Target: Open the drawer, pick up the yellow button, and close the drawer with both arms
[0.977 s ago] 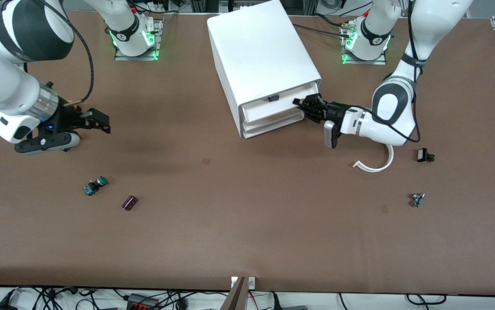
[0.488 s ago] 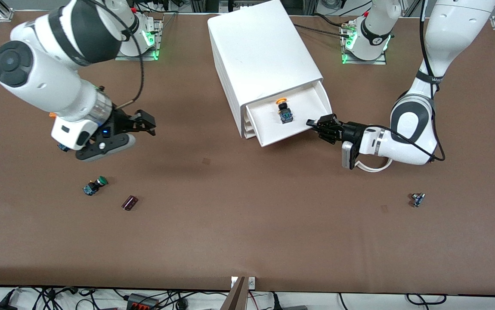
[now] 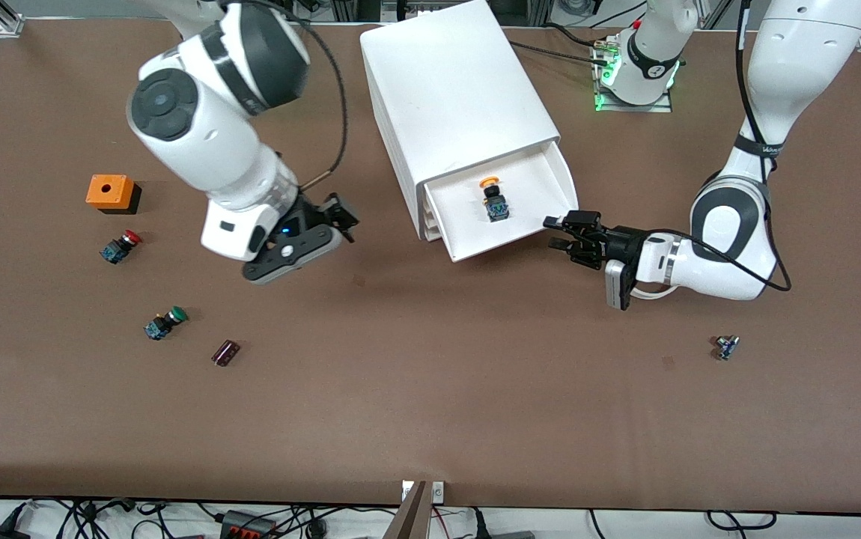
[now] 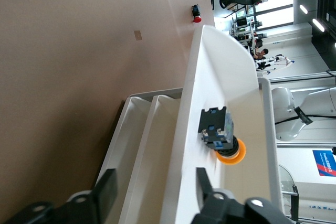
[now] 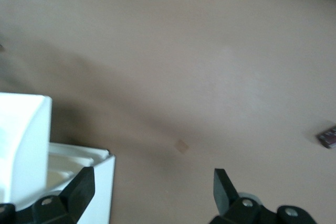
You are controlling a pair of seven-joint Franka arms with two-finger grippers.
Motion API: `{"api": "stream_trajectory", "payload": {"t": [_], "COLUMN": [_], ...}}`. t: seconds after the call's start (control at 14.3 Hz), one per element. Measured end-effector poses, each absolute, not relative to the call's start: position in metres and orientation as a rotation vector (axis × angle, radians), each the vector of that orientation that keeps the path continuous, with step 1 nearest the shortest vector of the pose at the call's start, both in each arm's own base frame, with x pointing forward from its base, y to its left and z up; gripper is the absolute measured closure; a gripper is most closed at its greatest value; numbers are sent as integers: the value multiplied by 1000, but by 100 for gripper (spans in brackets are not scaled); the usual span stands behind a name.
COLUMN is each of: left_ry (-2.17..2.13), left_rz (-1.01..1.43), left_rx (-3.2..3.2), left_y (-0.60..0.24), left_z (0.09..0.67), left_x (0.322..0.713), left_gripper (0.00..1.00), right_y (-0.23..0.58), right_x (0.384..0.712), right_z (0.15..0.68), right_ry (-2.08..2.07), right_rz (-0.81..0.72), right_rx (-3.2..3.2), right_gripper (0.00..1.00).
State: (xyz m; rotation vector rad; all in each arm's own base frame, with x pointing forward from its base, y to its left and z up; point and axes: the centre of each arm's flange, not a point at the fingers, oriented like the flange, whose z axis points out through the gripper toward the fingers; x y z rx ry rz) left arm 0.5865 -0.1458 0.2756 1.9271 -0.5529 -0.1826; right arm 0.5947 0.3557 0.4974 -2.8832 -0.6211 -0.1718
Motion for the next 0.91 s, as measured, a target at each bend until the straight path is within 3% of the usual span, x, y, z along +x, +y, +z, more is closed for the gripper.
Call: {"api": "stream_trajectory", "payload": {"t": [0.21, 0.56, 0.91], "left_ry": [-563, -559, -405], "left_rz": [-311, -508, -566], "left_rx": [2042, 2359, 2808], "left_y": [-122, -96, -111], "left_z": [329, 413, 491], "left_x": [612, 631, 622], "left_gripper": [0, 0, 0], "right_y": [409, 501, 579], "right_x": [574, 536, 492], "right_z": [494, 470, 429], "right_ry": [-610, -524, -489], "right_rz": [-198, -265, -274], "right_rx": [-2873, -2947, -2974], "right_gripper": [0, 0, 0]}}
